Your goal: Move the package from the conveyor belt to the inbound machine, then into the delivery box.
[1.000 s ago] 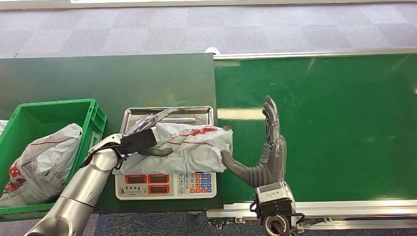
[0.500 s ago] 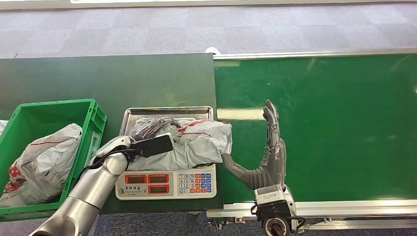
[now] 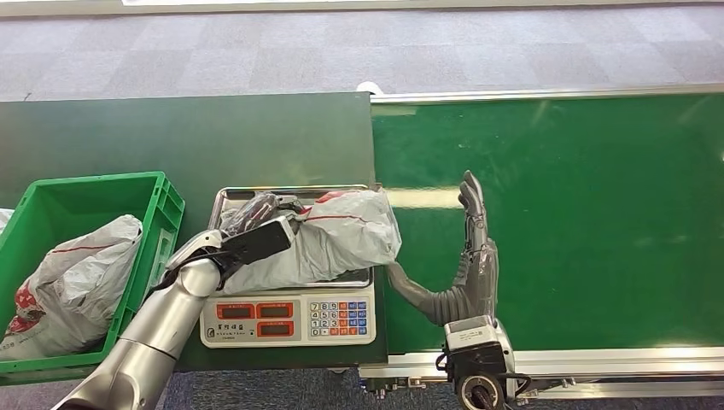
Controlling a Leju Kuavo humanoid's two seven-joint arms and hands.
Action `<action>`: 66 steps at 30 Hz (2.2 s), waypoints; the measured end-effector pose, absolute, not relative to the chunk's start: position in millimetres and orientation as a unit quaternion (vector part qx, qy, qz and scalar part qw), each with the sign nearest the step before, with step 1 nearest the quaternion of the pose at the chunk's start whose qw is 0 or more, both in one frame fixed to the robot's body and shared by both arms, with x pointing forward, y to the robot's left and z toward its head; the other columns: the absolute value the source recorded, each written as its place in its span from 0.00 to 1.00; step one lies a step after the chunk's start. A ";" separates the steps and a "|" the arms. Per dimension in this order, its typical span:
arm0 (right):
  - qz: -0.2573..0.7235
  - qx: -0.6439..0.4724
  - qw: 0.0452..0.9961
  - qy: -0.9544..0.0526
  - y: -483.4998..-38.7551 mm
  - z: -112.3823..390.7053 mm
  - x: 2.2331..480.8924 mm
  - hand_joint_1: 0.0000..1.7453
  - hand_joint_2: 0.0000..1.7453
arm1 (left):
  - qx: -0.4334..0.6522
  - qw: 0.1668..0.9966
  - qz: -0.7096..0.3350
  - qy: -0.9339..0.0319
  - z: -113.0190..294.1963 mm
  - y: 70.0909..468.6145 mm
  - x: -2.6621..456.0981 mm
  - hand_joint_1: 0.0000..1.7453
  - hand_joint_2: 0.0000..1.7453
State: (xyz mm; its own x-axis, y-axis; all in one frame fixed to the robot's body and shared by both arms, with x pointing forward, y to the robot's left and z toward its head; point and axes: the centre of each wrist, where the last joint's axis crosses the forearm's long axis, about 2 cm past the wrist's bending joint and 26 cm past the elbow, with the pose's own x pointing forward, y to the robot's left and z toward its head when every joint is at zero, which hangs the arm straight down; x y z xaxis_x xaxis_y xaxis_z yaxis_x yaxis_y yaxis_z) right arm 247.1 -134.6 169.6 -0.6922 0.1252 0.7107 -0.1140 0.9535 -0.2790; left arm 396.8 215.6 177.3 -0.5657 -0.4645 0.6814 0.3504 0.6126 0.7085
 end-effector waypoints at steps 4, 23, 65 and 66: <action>0.144 0.000 0.396 -0.907 -134.9 168.4 247.1 0.00 1.00 | 0.028 0.450 -0.360 -0.817 186.9 221.7 396.1 1.00 1.00; 0.133 0.003 0.422 -0.897 -139.2 150.9 236.9 0.00 1.00 | 0.424 0.405 -0.130 -0.799 240.2 331.2 384.0 1.00 1.00; 0.128 -0.091 0.503 -0.850 -176.4 118.6 234.0 0.00 1.00 | 0.422 0.511 0.163 -0.731 158.4 495.2 336.4 0.00 1.00; 0.129 -0.093 0.505 -0.848 -176.5 118.3 233.6 0.00 1.00 | 0.431 0.491 0.169 -0.738 158.6 490.1 329.4 0.00 1.00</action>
